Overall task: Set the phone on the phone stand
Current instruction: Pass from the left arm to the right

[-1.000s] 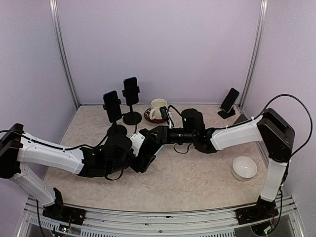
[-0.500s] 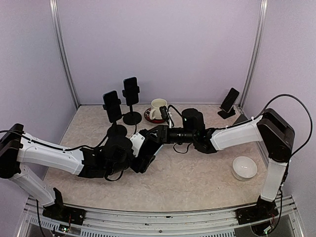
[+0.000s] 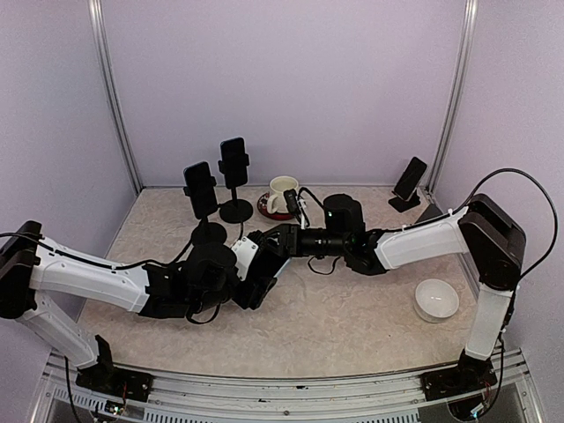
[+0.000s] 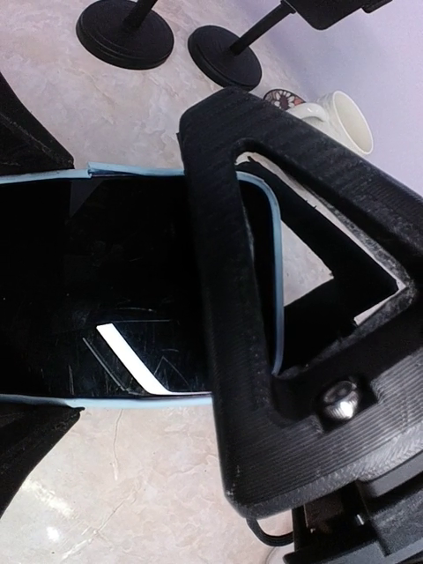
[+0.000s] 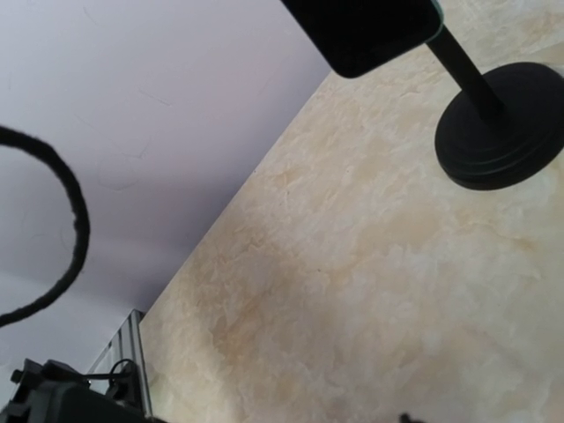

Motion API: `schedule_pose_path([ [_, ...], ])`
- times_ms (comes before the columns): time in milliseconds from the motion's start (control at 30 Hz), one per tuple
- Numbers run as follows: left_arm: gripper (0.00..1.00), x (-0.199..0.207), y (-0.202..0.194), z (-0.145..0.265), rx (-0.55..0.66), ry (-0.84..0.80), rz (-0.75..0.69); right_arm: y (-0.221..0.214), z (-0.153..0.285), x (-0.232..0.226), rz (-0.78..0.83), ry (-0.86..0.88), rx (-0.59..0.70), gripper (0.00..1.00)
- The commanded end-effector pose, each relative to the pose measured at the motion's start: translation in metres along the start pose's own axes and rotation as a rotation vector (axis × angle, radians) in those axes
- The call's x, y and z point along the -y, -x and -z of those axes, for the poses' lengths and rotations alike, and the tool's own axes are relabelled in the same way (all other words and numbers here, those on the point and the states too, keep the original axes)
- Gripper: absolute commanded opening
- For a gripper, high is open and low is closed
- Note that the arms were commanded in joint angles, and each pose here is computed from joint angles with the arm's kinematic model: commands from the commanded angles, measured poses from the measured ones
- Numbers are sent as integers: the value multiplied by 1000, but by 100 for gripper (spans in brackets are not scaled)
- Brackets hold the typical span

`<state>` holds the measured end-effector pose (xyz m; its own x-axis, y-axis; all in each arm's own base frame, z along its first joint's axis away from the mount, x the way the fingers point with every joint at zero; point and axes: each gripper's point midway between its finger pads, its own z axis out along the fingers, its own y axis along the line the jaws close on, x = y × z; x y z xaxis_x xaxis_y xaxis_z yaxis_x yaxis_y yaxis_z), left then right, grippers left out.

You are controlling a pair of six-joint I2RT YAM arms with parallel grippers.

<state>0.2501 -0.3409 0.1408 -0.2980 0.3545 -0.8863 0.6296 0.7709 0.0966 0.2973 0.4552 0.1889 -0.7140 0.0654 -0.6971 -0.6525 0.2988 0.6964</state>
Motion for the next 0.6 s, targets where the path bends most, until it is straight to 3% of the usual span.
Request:
schedule_pose_path([
  [0, 53, -9, 28, 8, 94, 40, 53, -10, -3, -21, 16, 63, -21, 53],
  [300, 53, -8, 29, 9, 93, 38, 51, -8, -3, -24, 20, 70, -20, 46],
  [567, 53, -7, 30, 10, 98, 33, 51, -6, -2, -24, 32, 63, -16, 25],
])
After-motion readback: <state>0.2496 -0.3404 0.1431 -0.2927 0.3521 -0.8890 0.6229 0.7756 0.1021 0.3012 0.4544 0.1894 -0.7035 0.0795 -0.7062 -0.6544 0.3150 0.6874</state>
